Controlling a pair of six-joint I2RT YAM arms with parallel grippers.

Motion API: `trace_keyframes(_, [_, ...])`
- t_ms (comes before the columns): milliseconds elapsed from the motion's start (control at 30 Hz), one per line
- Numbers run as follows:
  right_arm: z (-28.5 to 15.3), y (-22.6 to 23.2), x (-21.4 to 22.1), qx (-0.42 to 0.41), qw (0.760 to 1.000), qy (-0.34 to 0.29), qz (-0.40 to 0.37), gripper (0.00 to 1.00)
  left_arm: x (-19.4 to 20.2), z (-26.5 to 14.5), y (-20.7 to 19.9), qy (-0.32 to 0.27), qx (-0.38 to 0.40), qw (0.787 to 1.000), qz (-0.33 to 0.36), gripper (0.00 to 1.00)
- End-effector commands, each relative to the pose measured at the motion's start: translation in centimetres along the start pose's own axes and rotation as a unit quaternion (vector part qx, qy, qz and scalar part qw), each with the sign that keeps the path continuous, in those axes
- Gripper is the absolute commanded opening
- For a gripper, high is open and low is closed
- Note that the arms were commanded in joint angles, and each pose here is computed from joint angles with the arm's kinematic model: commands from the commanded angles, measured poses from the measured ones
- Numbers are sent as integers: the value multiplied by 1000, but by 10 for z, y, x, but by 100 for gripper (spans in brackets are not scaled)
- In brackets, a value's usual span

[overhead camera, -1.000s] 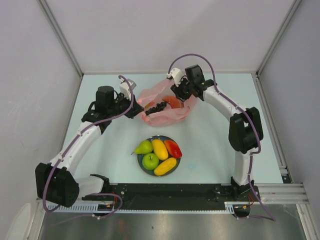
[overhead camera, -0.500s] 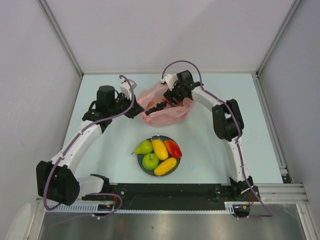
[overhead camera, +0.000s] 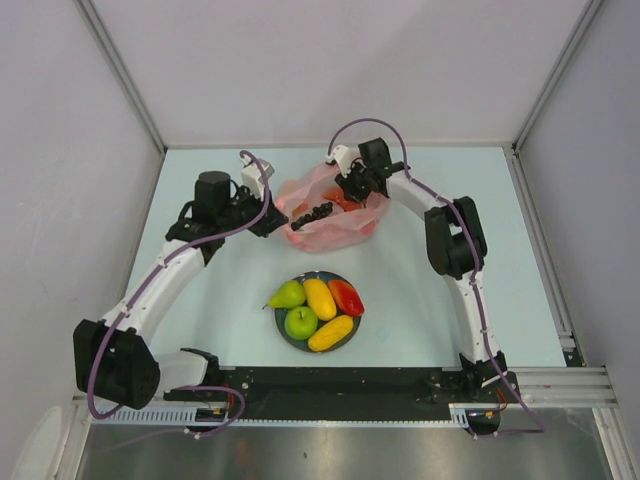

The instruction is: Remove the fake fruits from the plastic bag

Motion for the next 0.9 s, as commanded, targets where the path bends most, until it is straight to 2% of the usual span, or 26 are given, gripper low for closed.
trace_keyframes(0, [-24, -15, -24, 27, 999, -23, -16, 26, -14, 1, -2, -19, 4, 1000, 15, 0])
trace_keyframes(367, [-83, -5, -61, 29, 998, -62, -6, 0, -21, 3, -3, -35, 9, 999, 7, 0])
trace_keyframes(600, [-116, 2, -79, 38, 996, -83, -6, 0, -22, 3, -4, -41, 11, 999, 2, 0])
trace_keyframes(867, [-157, 43, -81, 6, 996, -84, -19, 0, -29, -1, -7, -55, 11, 998, 3, 0])
Point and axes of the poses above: each gripper's point midway between its finger pads, its own z axis out along the fingers, its own y axis along the line the jaws close on, x = y × z, the point moved 7 cm from there along -z, back along the fingers, and after that the axes turned 12 degrees about -z, right-handed, at the moved point
